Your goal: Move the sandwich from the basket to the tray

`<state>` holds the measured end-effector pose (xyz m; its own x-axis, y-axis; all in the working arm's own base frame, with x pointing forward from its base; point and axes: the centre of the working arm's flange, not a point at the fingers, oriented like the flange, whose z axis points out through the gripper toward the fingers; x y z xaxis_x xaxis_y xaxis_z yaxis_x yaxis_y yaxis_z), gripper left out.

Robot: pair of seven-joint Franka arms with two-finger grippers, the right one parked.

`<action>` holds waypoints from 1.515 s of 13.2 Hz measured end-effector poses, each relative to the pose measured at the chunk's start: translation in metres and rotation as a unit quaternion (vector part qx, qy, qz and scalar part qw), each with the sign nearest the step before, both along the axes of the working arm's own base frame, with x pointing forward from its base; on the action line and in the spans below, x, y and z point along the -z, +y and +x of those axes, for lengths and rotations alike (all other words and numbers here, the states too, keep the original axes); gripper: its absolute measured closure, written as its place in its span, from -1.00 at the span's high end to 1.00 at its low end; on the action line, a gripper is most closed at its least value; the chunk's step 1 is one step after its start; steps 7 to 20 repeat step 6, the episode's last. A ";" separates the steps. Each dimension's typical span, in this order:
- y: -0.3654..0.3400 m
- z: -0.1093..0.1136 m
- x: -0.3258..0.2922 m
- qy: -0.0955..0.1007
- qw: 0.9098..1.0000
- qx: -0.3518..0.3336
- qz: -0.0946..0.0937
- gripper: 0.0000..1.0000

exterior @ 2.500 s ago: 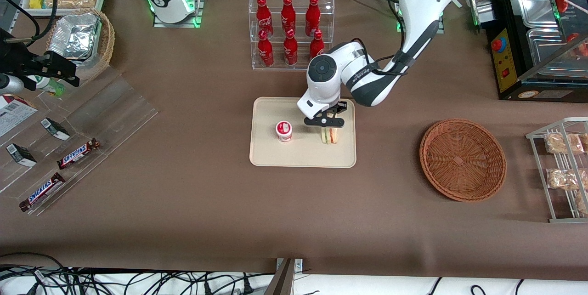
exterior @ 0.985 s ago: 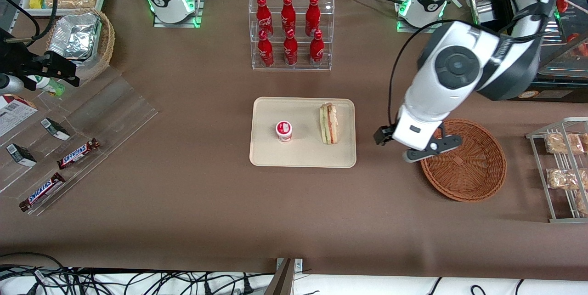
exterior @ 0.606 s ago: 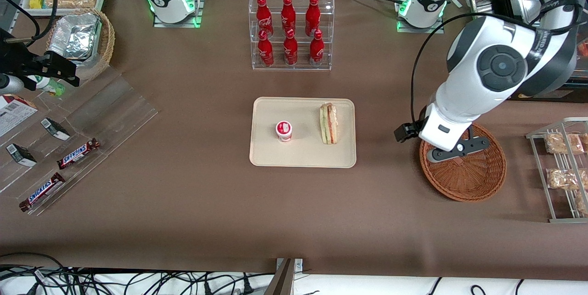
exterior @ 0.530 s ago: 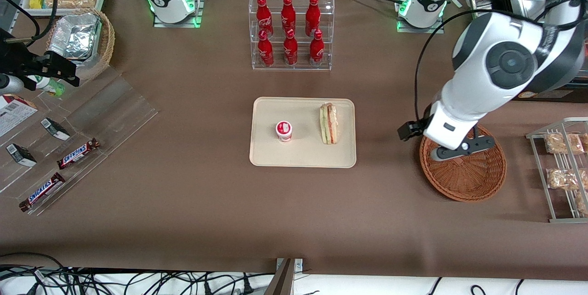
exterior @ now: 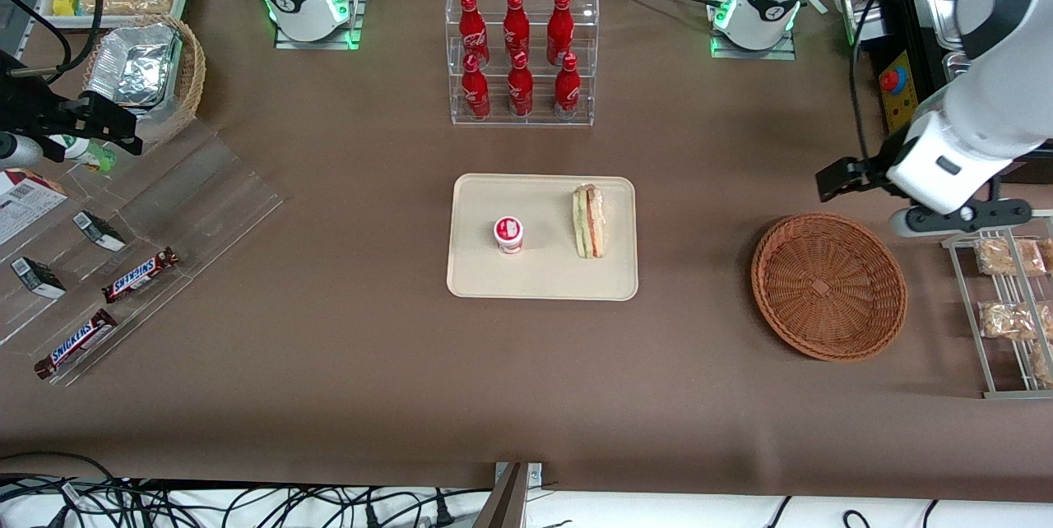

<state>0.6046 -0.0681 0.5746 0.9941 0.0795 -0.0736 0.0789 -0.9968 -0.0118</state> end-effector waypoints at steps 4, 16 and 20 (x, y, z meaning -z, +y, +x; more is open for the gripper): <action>0.019 -0.011 -0.018 -0.001 0.999 0.046 -0.005 1.00; 0.019 -0.013 -0.020 0.002 0.998 0.059 -0.006 1.00; 0.019 -0.013 -0.020 0.002 0.998 0.059 -0.006 1.00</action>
